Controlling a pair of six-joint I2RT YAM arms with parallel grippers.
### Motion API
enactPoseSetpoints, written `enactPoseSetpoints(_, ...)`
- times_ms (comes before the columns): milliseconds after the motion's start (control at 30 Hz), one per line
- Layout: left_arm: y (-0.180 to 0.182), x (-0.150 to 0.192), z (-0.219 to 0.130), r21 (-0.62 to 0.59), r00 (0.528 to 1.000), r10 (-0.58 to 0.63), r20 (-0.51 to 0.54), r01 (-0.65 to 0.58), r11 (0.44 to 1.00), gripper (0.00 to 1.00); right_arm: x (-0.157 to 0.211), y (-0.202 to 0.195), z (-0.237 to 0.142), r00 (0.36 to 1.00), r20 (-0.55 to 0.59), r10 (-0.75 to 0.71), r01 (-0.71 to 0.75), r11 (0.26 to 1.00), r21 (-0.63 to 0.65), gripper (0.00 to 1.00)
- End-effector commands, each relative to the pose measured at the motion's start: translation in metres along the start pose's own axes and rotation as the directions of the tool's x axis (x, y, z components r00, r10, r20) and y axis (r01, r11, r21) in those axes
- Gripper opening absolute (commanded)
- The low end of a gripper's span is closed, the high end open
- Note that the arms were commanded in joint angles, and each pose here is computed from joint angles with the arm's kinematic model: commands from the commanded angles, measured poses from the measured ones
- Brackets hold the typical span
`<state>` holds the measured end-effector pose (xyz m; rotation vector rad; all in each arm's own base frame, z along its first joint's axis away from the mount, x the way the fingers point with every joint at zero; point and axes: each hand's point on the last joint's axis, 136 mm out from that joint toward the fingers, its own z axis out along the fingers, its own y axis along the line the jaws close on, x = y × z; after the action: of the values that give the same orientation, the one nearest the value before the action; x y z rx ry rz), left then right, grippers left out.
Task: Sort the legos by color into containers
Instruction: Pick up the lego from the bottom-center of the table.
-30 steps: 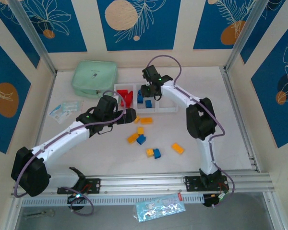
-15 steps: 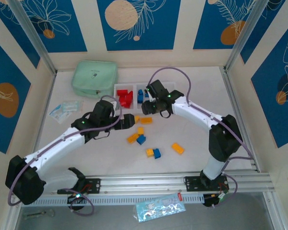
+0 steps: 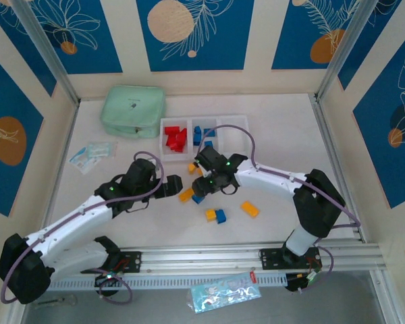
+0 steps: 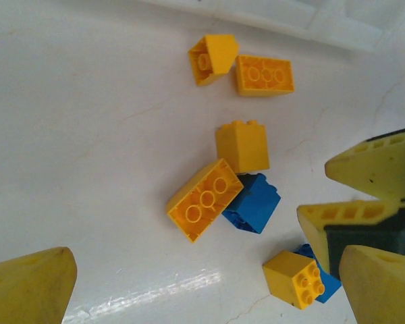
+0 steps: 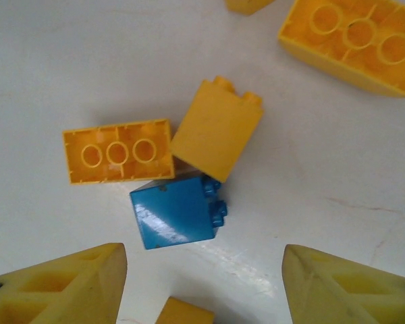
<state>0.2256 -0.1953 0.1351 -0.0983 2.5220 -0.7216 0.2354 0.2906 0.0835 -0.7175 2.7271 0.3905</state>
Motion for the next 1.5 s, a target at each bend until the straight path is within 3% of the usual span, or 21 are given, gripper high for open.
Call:
enactPoseSetpoints(0, 0.009, 0.004, -0.002, -0.033, 1.000, -0.022, 0.005, 0.022, 0.999, 0.99, 0.009, 0.011, 0.013, 0.999, -0.023, -0.022, 0.022, 1.000, -0.014, 0.65)
enactPoseSetpoints(467, 0.019, 0.002, -0.008, -0.071, 0.999, -0.021, 0.043, 0.024, 0.997, 0.99, 0.014, 0.009, 0.056, 0.991, -0.102, -0.084, 0.089, 0.995, 0.049, 0.70)
enactPoseSetpoints(733, 0.019, 0.002, -0.007, -0.075, 0.999, -0.015, 0.038, 0.018, 0.997, 0.99, 0.007, 0.008, 0.057, 0.991, -0.095, -0.097, 0.104, 0.992, 0.073, 0.58)
enactPoseSetpoints(1000, 0.016, -0.001, -0.007, -0.066, 0.999, -0.001, 0.041, 0.004, 0.998, 0.99, 0.003, 0.010, 0.040, 0.993, -0.070, -0.093, 0.097, 0.993, 0.063, 0.41)
enactPoseSetpoints(1267, 0.001, -0.013, -0.006, -0.048, 0.998, 0.037, 0.045, -0.035, 0.998, 0.99, -0.022, 0.003, -0.007, 0.999, 0.025, -0.034, 0.033, 0.999, 0.031, 0.37)
enactPoseSetpoints(1467, -0.014, -0.032, -0.003, -0.022, 0.995, 0.046, 0.088, -0.044, 0.999, 0.99, -0.066, -0.037, -0.028, 0.990, 0.115, 0.079, -0.087, 0.994, 0.064, 0.38)
